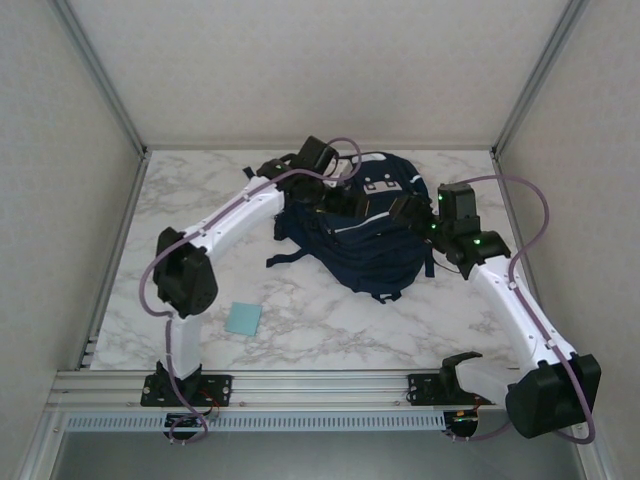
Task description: Pack books, pencil case, and school supplies into a backpack
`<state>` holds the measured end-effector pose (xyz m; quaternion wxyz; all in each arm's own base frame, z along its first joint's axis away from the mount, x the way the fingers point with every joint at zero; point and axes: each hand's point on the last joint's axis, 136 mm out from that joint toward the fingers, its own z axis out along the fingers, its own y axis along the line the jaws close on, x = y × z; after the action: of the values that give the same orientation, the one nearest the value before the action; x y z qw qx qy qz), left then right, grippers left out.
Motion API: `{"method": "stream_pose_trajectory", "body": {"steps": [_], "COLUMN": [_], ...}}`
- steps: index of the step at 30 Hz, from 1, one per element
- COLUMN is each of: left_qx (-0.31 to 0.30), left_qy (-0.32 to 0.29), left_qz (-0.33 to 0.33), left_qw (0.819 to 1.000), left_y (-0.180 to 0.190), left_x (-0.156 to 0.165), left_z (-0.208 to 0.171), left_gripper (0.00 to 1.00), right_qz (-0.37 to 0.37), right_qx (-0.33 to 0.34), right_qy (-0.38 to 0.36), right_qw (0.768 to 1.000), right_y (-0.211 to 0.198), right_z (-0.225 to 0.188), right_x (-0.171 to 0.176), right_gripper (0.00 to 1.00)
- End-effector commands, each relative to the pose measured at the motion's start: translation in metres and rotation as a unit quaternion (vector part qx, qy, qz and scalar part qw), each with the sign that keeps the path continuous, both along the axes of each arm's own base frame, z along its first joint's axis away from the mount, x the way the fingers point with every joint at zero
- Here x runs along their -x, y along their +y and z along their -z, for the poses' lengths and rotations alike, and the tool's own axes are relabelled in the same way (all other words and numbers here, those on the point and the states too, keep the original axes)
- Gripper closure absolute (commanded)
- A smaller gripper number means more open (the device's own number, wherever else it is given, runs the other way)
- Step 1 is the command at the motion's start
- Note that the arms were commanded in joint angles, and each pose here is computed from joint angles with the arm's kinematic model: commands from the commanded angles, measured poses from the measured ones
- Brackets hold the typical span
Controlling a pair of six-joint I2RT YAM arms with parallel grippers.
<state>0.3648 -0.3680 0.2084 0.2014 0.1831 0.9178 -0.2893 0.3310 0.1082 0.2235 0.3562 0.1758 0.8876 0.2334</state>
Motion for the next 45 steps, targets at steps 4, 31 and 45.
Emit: {"method": "stream_pose_trajectory", "body": {"steps": [4, 31, 45], "left_qx": [-0.108, -0.259, -0.290], "left_qy": [-0.022, 0.147, 0.185], "left_qz": [-0.072, -0.224, -0.192], "left_qw": [0.991, 0.928, 0.919], "left_y": [0.080, 0.253, 0.250], "left_x": [0.026, 0.200, 0.209], "left_z": [0.011, 0.179, 0.208], "left_gripper": [0.00, 0.00, 0.08], "right_qz": [-0.027, 0.055, 0.069], "right_qx": [-0.023, -0.061, -0.056], "right_qy": [-0.001, -0.019, -0.026], "right_qw": [0.999, 0.996, 0.996], "right_y": [0.014, -0.002, -0.009], "right_z": [-0.001, 0.010, 0.008], "right_x": [-0.012, -0.011, -0.008], "right_gripper": [0.01, 0.01, 0.01]}}
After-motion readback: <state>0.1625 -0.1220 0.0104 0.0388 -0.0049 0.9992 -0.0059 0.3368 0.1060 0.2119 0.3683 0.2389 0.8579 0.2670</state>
